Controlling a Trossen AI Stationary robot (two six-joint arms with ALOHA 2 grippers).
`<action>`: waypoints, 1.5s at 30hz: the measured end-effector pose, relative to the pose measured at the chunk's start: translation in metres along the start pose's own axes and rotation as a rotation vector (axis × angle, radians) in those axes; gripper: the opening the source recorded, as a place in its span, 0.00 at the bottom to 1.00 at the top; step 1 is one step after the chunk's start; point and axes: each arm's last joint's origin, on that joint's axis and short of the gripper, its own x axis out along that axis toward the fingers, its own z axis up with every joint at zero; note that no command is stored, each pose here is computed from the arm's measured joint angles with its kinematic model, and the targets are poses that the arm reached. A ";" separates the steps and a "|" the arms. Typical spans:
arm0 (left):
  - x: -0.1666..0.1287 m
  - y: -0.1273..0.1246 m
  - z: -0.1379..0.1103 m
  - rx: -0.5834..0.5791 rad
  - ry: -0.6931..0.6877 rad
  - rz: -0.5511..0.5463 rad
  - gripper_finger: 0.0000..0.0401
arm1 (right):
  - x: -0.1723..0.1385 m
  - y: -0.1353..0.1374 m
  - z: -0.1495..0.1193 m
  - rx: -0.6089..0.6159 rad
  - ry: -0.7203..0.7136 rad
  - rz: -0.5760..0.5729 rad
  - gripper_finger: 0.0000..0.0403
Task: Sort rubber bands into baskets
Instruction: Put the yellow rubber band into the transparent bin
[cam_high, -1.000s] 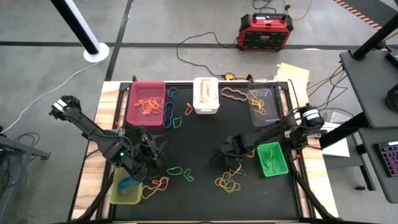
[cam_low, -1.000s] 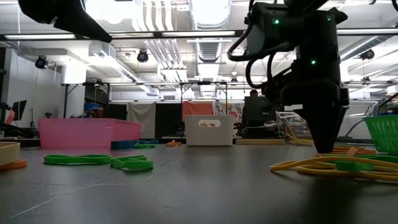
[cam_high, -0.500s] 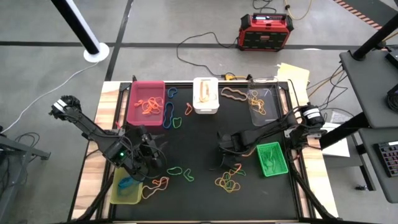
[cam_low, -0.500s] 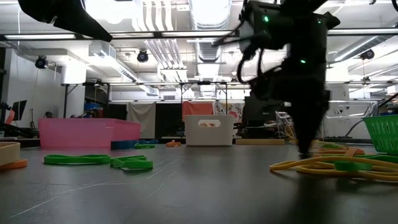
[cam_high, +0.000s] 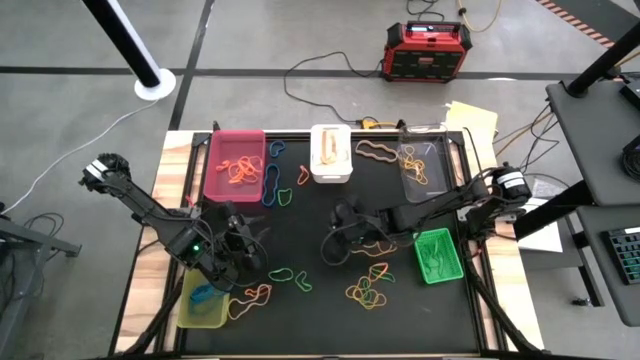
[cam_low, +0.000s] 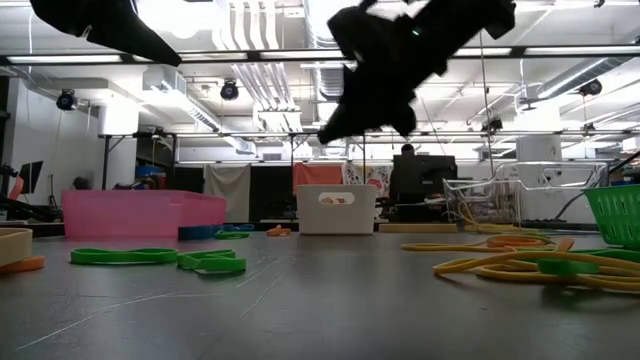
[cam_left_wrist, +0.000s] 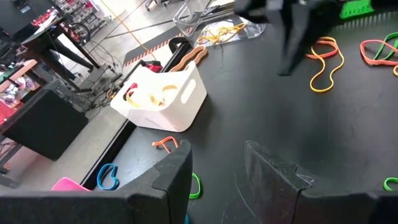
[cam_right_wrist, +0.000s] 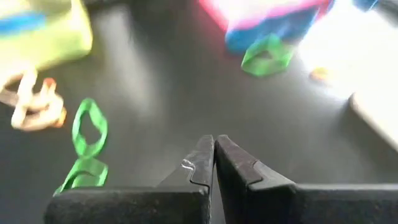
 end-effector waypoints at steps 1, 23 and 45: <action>0.000 0.000 0.000 0.000 0.000 0.000 0.33 | 0.000 0.000 0.004 -0.017 -0.048 -0.022 0.02; 0.000 -0.001 0.002 -0.011 -0.008 -0.005 0.33 | -0.017 -0.018 -0.053 -0.172 0.631 0.024 0.35; 0.000 -0.001 0.003 -0.020 -0.025 0.013 0.33 | -0.005 -0.039 -0.101 -0.183 0.526 -0.004 0.34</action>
